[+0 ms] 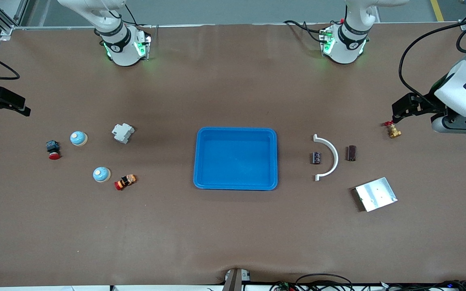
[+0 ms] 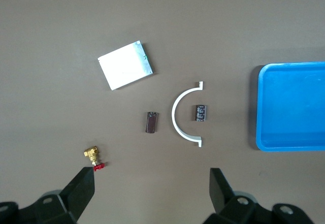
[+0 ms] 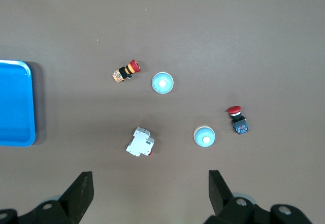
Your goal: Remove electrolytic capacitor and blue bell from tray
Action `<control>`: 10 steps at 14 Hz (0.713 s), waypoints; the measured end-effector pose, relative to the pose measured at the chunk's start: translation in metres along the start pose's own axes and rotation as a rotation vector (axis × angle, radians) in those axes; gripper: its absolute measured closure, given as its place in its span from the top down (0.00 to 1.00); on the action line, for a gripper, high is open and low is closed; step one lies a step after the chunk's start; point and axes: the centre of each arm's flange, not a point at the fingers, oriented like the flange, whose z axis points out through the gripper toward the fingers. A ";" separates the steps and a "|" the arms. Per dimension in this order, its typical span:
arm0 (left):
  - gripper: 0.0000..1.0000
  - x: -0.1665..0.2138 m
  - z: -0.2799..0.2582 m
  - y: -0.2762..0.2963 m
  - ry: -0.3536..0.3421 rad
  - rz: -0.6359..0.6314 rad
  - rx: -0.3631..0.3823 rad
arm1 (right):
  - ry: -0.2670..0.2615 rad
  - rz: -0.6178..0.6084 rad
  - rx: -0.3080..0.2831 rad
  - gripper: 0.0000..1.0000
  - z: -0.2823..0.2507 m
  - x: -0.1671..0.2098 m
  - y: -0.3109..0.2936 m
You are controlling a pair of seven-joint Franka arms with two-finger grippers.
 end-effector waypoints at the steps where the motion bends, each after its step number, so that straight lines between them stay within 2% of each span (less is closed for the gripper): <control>1: 1.00 0.000 0.000 0.000 0.000 0.000 0.000 | 0.000 -0.001 -0.001 1.00 0.000 0.000 0.000; 10: 1.00 0.000 -0.001 0.000 0.006 -0.001 0.000 | 0.000 -0.008 -0.003 1.00 0.000 0.000 -0.003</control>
